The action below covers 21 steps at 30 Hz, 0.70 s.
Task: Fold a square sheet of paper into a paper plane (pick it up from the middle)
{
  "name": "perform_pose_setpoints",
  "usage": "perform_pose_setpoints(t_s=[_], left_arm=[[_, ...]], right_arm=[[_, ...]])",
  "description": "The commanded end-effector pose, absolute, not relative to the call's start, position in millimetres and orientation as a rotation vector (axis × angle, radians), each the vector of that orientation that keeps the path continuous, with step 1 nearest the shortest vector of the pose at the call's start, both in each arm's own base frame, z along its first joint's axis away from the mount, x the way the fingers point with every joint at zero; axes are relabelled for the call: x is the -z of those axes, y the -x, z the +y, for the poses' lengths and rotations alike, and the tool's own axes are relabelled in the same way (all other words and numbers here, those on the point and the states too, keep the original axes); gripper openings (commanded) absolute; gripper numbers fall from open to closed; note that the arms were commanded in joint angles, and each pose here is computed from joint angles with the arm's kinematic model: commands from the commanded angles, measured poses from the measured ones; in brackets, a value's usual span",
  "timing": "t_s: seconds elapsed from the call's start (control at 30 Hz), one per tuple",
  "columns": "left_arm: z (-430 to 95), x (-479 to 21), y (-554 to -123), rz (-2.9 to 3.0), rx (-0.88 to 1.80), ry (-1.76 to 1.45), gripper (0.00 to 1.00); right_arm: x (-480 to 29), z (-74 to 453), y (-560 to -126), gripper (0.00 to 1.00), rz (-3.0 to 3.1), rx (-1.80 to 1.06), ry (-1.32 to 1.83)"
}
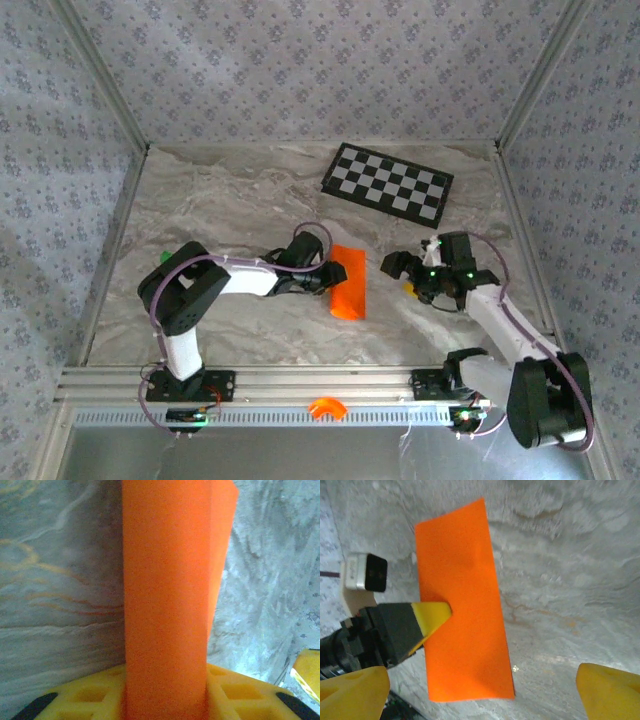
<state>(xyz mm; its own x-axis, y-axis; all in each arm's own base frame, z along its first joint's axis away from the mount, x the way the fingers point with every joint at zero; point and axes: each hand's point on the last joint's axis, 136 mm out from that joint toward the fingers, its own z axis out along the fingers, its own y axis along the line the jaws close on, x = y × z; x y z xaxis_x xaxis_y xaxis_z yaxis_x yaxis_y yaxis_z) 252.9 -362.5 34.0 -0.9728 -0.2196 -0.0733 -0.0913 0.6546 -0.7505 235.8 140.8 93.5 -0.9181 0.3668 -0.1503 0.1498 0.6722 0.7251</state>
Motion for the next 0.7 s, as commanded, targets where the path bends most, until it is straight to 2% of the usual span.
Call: perform_pose_setpoints(t_s=[0.0, 0.43, 0.67], left_arm=[[-360.4, -31.0, -255.3, 2.684, 1.196, 0.311, 0.37], [-358.4, -31.3, -251.9, 2.7, 1.107, 0.286, 0.38], [-352.3, -30.3, -251.6, 2.725, 1.022, 0.255, 0.42]], right_arm=[[-98.3, 153.6, -237.8, 0.98, 2.628, -1.094, -0.297], [-84.0, 154.1, -235.2, 0.95, 2.679, -1.048, -0.306], [-79.0, 154.7, -233.6, 0.93, 2.703, -1.048, -0.316]])
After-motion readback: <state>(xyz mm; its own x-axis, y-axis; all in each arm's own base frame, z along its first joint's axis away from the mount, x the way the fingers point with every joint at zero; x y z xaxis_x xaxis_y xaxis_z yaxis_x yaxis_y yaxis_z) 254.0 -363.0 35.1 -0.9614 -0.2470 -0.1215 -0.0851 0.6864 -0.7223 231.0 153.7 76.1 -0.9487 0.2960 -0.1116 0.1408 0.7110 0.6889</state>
